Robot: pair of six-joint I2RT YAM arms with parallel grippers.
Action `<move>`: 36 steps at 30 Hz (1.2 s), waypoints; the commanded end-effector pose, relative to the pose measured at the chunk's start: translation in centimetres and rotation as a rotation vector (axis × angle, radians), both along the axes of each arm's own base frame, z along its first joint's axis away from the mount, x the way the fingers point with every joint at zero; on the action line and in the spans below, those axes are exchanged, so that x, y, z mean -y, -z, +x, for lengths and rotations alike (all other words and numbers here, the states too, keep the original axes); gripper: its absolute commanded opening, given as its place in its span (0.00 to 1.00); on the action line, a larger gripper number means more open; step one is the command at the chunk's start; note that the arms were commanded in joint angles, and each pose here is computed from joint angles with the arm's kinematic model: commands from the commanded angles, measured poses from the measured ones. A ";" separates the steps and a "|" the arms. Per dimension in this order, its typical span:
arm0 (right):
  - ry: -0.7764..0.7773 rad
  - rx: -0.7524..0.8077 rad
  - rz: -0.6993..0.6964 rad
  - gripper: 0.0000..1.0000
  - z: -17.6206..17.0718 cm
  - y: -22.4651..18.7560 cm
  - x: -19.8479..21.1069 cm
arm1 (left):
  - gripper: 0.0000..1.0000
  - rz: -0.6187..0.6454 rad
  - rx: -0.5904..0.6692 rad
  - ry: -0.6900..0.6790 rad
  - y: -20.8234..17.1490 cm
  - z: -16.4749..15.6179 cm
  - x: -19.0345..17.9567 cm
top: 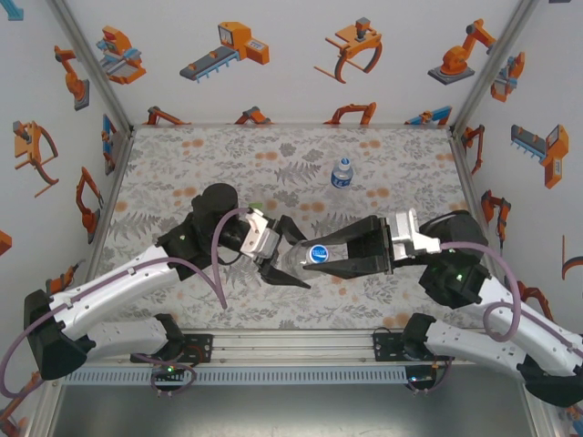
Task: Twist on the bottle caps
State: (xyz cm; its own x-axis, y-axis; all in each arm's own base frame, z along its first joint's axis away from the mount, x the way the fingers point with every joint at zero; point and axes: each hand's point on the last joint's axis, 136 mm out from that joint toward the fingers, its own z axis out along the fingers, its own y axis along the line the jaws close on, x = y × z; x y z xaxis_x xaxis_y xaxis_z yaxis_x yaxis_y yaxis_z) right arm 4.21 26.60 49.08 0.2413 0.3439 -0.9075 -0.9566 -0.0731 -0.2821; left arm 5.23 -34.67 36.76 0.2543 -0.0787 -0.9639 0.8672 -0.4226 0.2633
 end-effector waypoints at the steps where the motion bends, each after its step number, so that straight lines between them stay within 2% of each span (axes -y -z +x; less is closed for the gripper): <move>1: 0.180 -0.093 -0.003 0.00 3.5 0.6 -0.4 | 0.00 -0.056 0.063 -0.163 -1.3 2.2 0.5; 3: 0.208 -0.112 0.000 0.00 4.2 1.1 -0.4 | 0.00 -0.057 0.062 -0.236 -1.0 3.4 0.6; 4: 0.223 -0.115 0.000 0.00 4.4 1.3 -0.4 | 0.04 -0.055 0.068 -0.249 -0.8 3.5 0.5; 6: 0.255 -0.119 -0.007 0.00 5.0 1.6 -0.4 | 0.34 -0.047 0.073 -0.286 -0.6 4.0 0.3; 8: 0.279 -0.118 -0.021 0.00 5.5 2.1 -0.6 | 0.58 -0.043 0.080 -0.325 -0.6 4.5 -0.1; 9: 0.298 -0.121 -0.028 0.00 5.9 2.3 -0.7 | 0.77 -0.035 0.087 -0.347 -0.5 4.7 -0.4; 11: 0.342 -0.127 -0.048 0.00 6.9 3.1 -1.1 | 0.96 -0.016 0.094 -0.403 -0.3 5.5 -0.9; 12: 0.371 -0.130 -0.057 0.00 7.5 3.6 -1.2 | 0.99 -0.008 0.096 -0.433 -0.2 5.9 -1.2; 16: 0.522 -0.139 -0.094 0.00 10.8 5.9 -1.9 | 0.97 0.032 0.099 -0.590 0.2 8.2 -2.9; 20: 0.610 -0.168 -0.123 0.00 14.2 8.5 -2.6 | 0.97 0.091 0.105 -0.754 0.7 10.5 -5.5; 26: 0.721 -0.263 -0.072 0.00 20.4 11.7 -2.3 | 0.97 0.132 0.074 -1.053 1.0 14.6 -10.4; 31: 0.837 -0.318 -0.070 0.00 26.3 15.7 -1.9 | 0.97 0.123 -0.028 -1.441 0.8 19.3 -16.2; 36: 0.906 -0.326 -0.035 0.00 31.1 18.5 -1.8 | 0.97 0.143 -0.138 -1.597 2.4 21.9 -19.3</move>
State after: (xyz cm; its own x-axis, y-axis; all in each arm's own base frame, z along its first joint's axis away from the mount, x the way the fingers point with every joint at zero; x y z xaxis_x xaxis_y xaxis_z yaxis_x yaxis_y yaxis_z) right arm 33.71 29.16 27.78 0.0312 0.0101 -0.9995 -0.7178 0.6961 -0.0154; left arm 25.49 -17.78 35.86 0.0103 0.3054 -0.9522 0.5477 0.7949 0.2609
